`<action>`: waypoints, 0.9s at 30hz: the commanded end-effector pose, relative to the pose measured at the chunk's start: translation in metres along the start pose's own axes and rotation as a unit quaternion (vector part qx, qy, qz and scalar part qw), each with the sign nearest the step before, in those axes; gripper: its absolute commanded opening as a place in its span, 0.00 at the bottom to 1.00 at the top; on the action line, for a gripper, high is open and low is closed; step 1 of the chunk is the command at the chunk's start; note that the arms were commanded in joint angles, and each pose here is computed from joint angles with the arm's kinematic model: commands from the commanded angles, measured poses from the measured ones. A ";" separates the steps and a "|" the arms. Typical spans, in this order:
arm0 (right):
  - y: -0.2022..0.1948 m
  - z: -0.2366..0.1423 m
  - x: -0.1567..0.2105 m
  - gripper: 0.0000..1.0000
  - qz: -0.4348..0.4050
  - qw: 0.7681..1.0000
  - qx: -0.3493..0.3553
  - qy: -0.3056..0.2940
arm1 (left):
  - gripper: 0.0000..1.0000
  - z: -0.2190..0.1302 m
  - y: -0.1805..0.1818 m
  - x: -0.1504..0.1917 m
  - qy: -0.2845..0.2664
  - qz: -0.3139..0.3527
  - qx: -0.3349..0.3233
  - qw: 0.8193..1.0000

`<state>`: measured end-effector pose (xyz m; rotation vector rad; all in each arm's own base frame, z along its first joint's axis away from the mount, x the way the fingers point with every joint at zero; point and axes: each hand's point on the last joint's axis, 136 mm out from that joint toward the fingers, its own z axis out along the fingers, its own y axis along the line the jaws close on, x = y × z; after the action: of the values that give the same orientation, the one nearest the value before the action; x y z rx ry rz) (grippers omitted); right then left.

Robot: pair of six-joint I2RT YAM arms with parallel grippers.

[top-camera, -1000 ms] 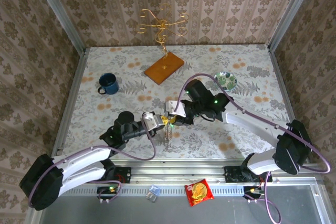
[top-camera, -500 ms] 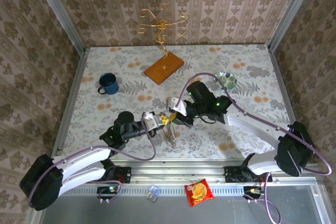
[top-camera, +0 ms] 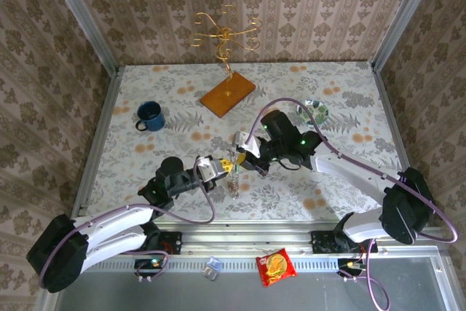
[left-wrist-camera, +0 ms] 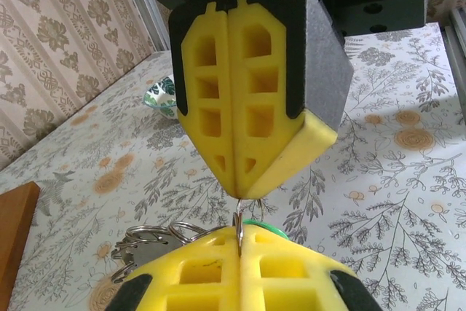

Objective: Put the keys on the keyring

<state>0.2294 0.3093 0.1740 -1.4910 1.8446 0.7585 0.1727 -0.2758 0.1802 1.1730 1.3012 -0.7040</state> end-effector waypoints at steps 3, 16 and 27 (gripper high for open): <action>0.001 0.008 0.001 0.00 0.027 0.999 -0.017 -0.007 | 0.00 0.000 0.006 -0.024 -0.065 -0.014 -0.011 0.998; -0.002 -0.011 -0.012 0.27 -0.037 0.994 0.034 -0.093 | 0.00 0.002 -0.001 -0.026 -0.079 -0.041 0.013 0.996; 0.009 -0.008 -0.012 0.25 -0.076 0.990 0.009 -0.115 | 0.00 0.002 -0.005 -0.030 -0.090 -0.050 0.031 0.994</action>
<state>0.2258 0.3096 0.1795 -1.4275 1.6356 0.7855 0.1673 -0.2846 0.1903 1.0949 1.2706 -0.8651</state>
